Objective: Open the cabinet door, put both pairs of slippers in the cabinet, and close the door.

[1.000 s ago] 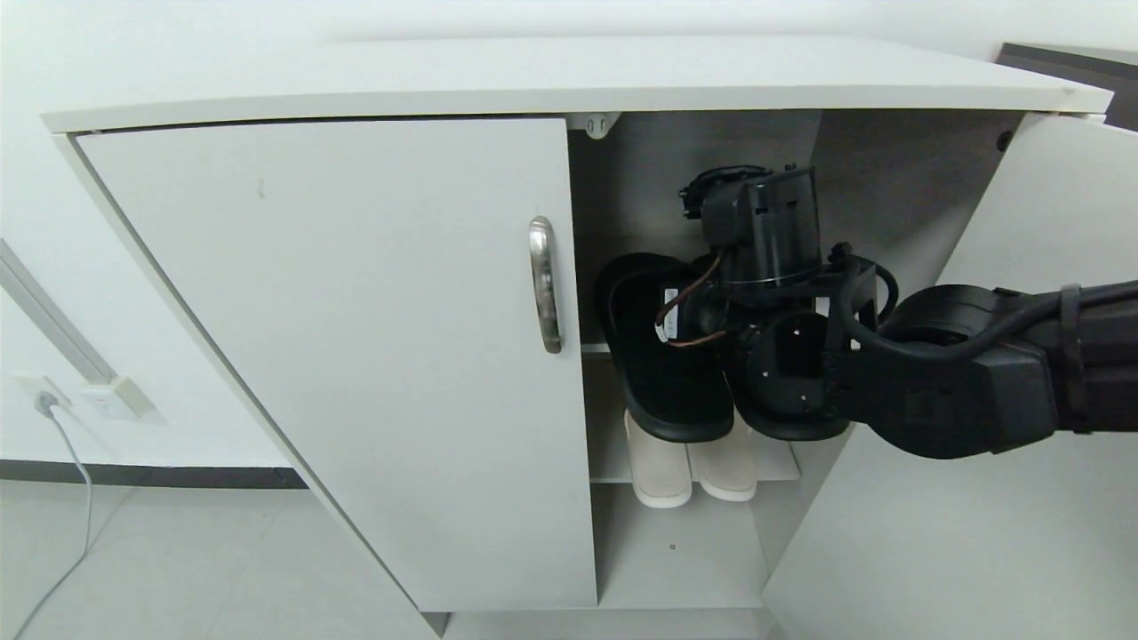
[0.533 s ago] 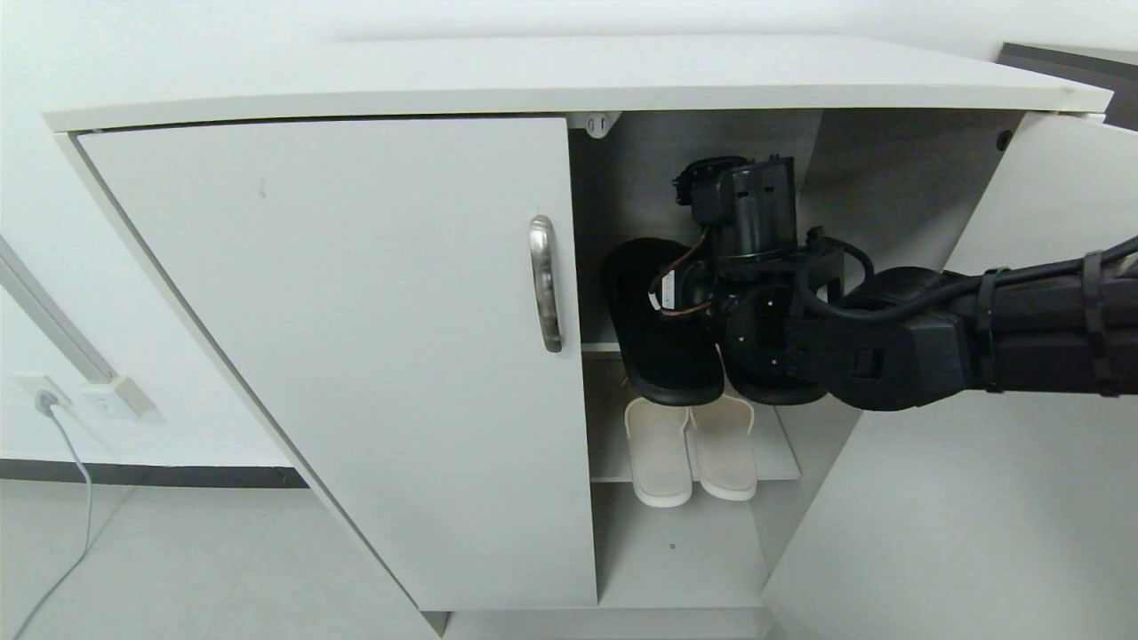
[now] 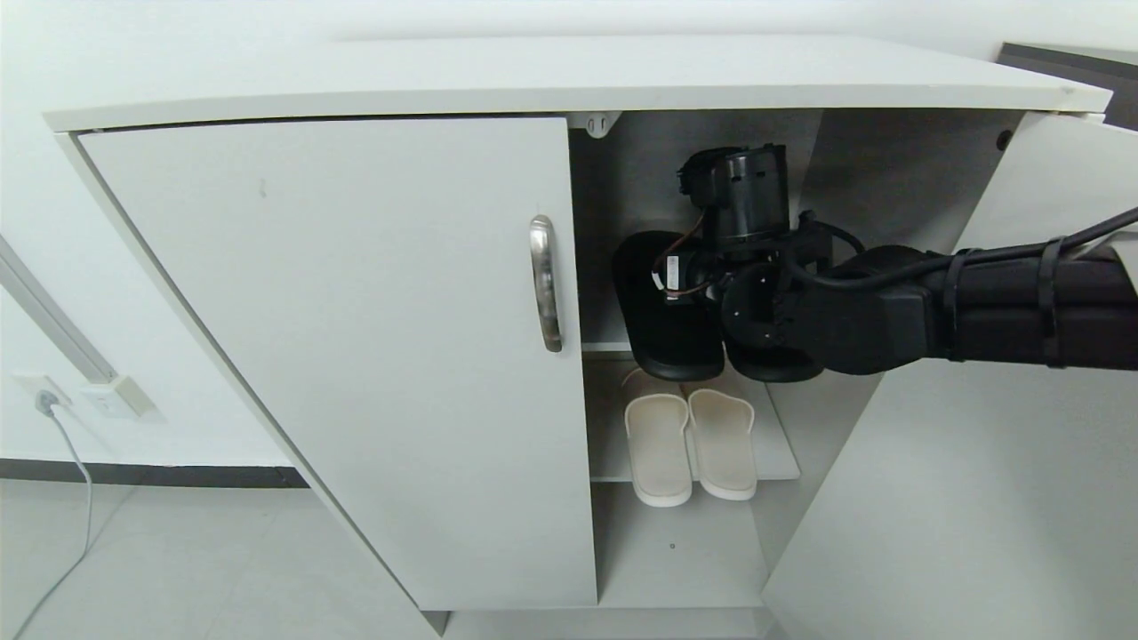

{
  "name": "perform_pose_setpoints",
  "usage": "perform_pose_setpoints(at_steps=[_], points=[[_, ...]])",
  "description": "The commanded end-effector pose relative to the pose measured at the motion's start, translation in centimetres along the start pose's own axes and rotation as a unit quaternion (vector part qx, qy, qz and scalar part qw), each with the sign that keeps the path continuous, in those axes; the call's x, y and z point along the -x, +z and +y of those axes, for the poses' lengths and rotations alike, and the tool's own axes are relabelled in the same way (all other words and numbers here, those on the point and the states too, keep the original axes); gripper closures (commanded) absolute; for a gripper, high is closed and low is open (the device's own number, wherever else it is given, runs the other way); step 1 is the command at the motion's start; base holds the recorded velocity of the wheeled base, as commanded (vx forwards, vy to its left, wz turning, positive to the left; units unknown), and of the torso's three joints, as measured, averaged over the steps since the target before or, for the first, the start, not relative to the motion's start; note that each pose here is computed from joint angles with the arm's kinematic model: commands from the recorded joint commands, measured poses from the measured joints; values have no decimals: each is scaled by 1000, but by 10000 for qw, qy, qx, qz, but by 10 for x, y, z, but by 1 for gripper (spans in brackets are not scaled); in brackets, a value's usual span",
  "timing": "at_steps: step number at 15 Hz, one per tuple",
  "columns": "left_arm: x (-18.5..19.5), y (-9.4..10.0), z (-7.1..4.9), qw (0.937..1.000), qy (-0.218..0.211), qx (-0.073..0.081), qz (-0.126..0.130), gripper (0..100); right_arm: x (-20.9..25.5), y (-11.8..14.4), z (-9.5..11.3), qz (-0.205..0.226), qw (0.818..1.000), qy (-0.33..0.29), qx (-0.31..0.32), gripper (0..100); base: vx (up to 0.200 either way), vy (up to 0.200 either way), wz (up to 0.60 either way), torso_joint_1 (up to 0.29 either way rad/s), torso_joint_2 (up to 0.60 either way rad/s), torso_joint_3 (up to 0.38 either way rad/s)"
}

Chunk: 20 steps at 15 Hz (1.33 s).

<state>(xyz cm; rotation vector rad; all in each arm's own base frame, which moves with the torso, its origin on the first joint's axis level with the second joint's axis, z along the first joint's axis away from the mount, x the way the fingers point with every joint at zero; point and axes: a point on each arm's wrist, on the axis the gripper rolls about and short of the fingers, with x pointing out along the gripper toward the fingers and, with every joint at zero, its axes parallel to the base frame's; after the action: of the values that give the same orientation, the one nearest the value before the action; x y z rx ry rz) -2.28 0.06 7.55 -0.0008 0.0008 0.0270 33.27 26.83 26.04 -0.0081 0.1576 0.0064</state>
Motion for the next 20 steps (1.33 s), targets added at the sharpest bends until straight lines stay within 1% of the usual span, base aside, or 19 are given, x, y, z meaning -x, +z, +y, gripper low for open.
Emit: perform_pose_setpoints(at_steps=[1,12,13,17,20], points=[[0,0,0,10000,3,3,3,100,-6,0,0,-11,10000,-34,-28,100,0,0,0,0,0,0],[0,0,0,10000,3,4,-4,100,-11,-5,-1,40,10000,-40,-47,100,0,0,0,0,0,0],[0,0,0,10000,3,3,3,100,-11,-5,-1,40,10000,-40,-47,0,0,0,0,0,0,0],[0,0,0,10000,3,4,-4,100,-8,-4,-2,45,10000,-33,-41,0,0,0,0,0,0,0],[0,0,0,10000,-5,3,3,100,12,-6,-4,115,9999,86,31,0,0,0,0,0,0,0]])
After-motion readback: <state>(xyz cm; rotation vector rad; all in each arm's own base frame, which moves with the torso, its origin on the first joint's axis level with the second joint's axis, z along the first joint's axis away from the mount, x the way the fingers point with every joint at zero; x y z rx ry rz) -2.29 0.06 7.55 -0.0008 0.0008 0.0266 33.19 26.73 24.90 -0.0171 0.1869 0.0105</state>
